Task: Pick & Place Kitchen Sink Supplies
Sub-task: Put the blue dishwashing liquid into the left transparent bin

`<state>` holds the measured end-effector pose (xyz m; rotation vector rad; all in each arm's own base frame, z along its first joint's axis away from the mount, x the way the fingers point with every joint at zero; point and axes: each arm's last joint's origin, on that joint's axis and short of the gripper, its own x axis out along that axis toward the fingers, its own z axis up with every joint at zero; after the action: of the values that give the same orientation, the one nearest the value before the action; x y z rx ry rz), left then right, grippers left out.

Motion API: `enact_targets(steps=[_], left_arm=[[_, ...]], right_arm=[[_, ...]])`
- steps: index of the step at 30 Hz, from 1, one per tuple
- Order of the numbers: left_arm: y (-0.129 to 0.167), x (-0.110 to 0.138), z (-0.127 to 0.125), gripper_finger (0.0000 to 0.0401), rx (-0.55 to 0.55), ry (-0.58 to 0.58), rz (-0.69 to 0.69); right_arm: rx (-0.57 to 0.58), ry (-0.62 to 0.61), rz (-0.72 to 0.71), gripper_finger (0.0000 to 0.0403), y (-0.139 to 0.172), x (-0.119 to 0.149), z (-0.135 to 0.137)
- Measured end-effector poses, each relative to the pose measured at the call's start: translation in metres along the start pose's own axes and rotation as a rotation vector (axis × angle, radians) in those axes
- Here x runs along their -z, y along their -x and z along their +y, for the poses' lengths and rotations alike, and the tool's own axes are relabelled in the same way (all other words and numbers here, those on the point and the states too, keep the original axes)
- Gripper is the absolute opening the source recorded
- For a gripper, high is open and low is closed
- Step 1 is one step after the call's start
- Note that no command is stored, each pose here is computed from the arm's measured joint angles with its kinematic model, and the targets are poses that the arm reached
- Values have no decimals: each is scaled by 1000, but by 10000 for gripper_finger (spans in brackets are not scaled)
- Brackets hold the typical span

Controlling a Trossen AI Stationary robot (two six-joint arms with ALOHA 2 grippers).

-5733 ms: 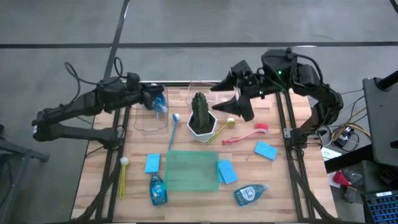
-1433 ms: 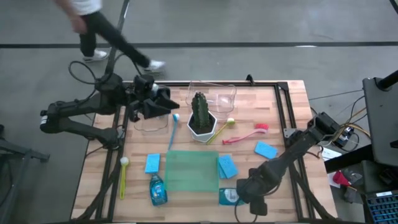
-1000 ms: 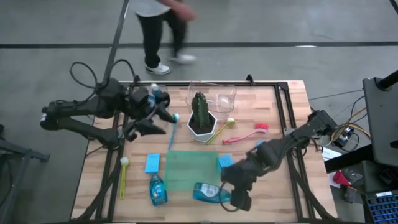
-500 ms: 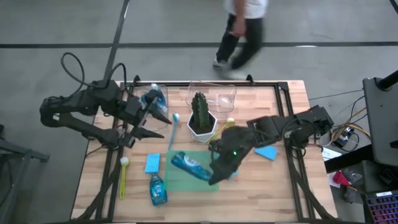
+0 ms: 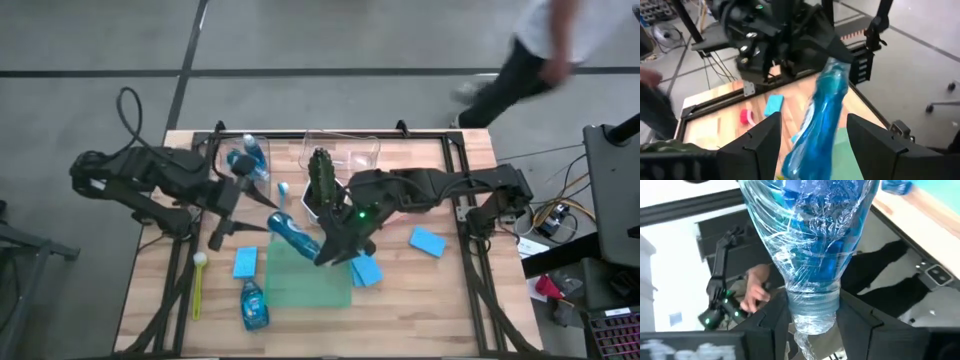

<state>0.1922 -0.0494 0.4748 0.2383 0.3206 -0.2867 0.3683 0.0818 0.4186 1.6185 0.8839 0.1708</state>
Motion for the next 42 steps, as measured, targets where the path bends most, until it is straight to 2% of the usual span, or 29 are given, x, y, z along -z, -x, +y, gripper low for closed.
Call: enact_targets(steps=[5,11,19,24,30,42], left_arm=[[-13,2,-2,218,21,-14,58],[-28,10,-5,218,32,-26,192],[-45,15,-3,218,-69,-74,274],[-54,16,-4,218,-73,-57,289],[-65,18,-6,218,-2,-34,301],[-67,19,-8,216,22,7,302]], right_arm=[[2,-31,0,130,2,-8,-1],[-6,-33,-4,130,4,-11,-1],[-6,-40,20,130,4,-11,0],[-4,-44,22,130,4,-11,-1],[-12,-25,36,130,5,-12,0],[-57,10,24,130,8,-16,5]])
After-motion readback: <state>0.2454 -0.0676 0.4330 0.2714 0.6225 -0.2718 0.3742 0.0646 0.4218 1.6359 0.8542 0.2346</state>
